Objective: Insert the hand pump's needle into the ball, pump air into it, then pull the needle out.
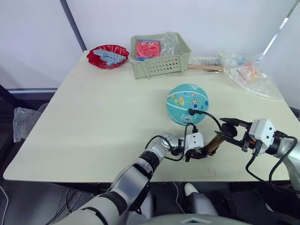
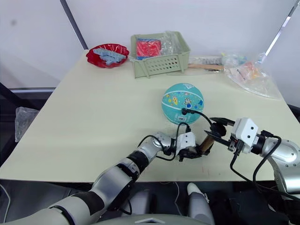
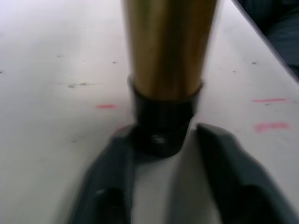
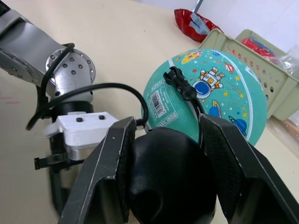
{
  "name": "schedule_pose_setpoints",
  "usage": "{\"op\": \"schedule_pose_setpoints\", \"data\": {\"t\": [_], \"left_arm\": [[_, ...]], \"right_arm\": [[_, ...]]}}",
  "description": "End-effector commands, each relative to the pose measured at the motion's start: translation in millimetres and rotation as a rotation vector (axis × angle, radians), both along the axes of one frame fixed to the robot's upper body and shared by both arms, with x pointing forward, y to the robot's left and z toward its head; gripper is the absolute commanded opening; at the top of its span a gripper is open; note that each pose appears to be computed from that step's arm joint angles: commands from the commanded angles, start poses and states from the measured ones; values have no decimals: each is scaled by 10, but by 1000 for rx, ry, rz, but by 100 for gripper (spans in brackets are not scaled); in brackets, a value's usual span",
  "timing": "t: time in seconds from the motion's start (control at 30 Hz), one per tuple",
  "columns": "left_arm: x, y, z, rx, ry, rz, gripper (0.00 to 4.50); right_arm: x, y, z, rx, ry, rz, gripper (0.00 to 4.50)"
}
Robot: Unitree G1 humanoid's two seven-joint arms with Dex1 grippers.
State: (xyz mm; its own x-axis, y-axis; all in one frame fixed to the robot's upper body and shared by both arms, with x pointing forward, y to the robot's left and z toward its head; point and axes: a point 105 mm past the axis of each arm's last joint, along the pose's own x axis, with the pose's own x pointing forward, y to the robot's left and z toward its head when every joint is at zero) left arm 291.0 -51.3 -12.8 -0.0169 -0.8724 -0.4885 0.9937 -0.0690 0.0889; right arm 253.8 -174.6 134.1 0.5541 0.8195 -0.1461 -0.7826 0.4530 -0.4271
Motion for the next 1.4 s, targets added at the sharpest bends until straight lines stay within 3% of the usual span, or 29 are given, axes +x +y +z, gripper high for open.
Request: {"op": "schedule_pose_setpoints", "data": {"t": [0.03,0.1,0.2,0.47,0.6,1.03,1.4], "left_arm": [[-45,318,-278,97,101,51,380],[-17,315,-181,55,92,31,435],[39,333,-22,-14,81,17,450],[167,488,364,-151,33,12,450],[197,746,586,-192,-23,0,450],[20,1504,1080,-229,-100,10,450],[-200,1818,1359,-266,-95,-17,450]], "right_arm": [[-96,6,-440,-45,189,17,167],[-93,7,-427,-41,185,23,167],[-71,4,-381,-26,176,20,167],[-61,-13,-316,-12,162,14,167],[-36,-48,-240,4,146,-6,167],[-15,-138,-2,-1,131,-14,167],[43,-180,198,5,102,-56,167]]}}
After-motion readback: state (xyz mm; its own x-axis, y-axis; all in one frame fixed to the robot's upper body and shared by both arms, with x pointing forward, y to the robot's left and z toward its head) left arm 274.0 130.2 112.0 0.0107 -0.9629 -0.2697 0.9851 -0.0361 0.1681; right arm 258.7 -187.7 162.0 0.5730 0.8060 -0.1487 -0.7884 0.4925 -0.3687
